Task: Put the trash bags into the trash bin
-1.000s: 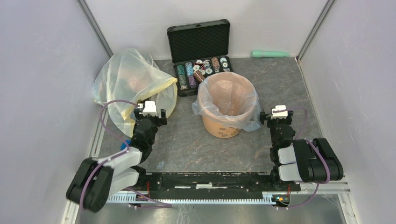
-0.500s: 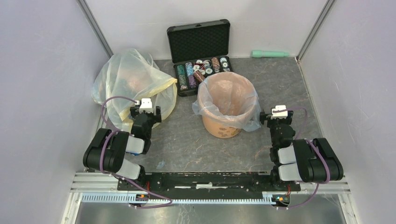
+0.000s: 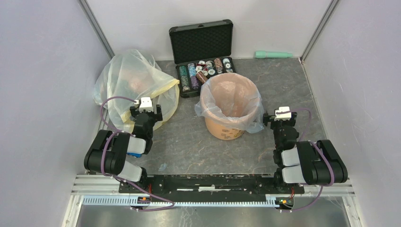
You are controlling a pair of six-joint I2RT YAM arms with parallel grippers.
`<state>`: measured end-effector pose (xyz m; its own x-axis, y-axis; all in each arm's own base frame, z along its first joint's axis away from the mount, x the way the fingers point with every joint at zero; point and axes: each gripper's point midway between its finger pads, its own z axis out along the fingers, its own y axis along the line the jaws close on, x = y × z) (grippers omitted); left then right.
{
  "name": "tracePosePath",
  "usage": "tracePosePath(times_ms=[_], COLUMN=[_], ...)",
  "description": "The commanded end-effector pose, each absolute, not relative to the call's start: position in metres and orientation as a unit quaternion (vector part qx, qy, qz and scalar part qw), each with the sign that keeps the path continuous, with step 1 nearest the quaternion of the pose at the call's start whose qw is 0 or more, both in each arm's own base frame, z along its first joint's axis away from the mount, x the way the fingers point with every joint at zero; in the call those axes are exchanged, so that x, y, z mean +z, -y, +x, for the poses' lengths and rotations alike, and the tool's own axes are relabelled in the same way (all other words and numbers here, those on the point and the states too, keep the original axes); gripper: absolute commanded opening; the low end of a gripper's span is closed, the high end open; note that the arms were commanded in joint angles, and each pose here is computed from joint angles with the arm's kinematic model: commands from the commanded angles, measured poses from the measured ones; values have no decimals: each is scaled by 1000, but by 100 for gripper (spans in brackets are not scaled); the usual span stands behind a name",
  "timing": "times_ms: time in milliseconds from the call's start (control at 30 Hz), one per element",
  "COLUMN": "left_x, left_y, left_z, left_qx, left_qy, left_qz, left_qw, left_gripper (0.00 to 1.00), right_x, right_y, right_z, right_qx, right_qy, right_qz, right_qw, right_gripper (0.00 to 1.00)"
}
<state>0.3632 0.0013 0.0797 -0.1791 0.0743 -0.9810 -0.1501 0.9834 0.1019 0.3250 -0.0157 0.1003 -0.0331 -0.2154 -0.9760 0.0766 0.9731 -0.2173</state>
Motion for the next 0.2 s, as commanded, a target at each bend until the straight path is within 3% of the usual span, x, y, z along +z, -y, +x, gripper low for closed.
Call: tracePosePath(times_ms=[0, 167], left_x=[96, 95], left_y=[-6, -5], left_z=[371, 372], left_qx=[86, 84], left_qy=[-743, -744], left_qz=[-55, -54], left_qw=[662, 660], left_gripper=[100, 100], right_x=[83, 83], right_y=[18, 18], right_z=[303, 303], right_qx=[-111, -112], right_qy=[-723, -723], right_qz=[-55, -54], right_qw=[680, 680], right_gripper=[98, 98])
